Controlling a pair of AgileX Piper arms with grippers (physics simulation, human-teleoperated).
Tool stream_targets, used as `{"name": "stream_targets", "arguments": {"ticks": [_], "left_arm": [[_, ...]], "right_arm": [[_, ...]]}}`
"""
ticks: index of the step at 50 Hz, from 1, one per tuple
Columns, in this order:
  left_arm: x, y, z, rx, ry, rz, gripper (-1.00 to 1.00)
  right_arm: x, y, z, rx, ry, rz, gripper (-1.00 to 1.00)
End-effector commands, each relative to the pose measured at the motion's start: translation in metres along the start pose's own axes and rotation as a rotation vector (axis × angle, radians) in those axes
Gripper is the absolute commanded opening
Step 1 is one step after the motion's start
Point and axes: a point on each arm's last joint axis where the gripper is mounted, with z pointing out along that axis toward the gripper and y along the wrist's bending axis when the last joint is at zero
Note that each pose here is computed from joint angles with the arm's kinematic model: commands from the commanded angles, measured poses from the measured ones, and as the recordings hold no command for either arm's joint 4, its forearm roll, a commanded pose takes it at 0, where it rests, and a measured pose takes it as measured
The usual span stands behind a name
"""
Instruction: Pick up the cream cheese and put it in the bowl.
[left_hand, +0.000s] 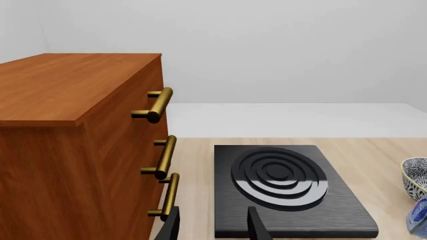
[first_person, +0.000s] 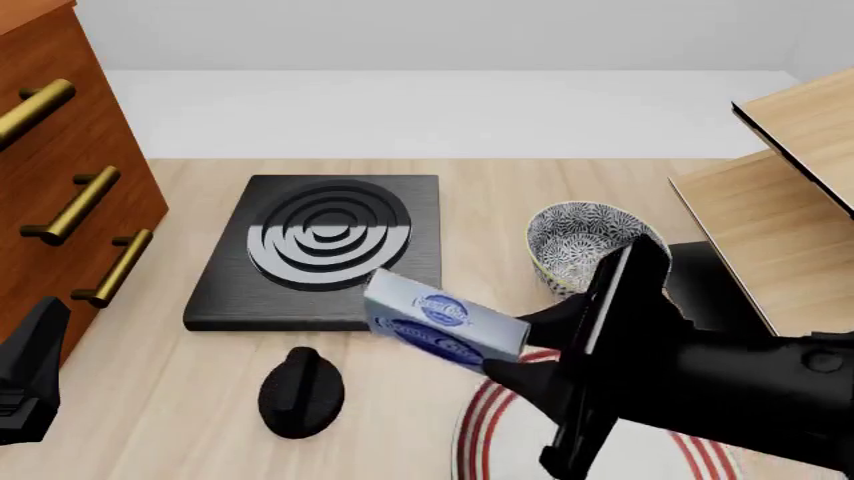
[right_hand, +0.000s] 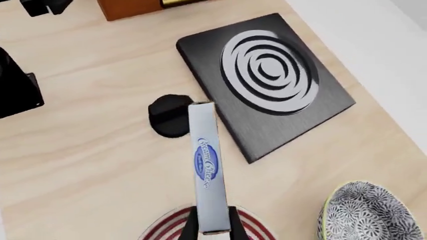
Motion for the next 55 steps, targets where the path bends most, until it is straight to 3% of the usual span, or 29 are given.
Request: {"name": "stream_targets", "arguments": {"ticks": [1, 22, 41, 55], "left_arm": [[0.0, 0.0, 0.0, 0.0, 0.0, 0.0, 1.0], [0.0, 0.0, 0.0, 0.0, 0.0, 0.0, 1.0], [0.0, 0.0, 0.0, 0.0, 0.0, 0.0, 1.0], [0.0, 0.0, 0.0, 0.0, 0.0, 0.0, 1.0]], "right_arm": [[0.012, -0.023, -0.027, 0.12, 0.041, 0.074, -1.0], [0.025, -0.054, -0.042, 0.282, 0.129, 0.19, -1.0], [0.039, -0.082, -0.04, 0.393, 0.222, 0.247, -1.0], [0.041, -0.1, -0.038, 0.447, 0.25, 0.274, -1.0]]}}
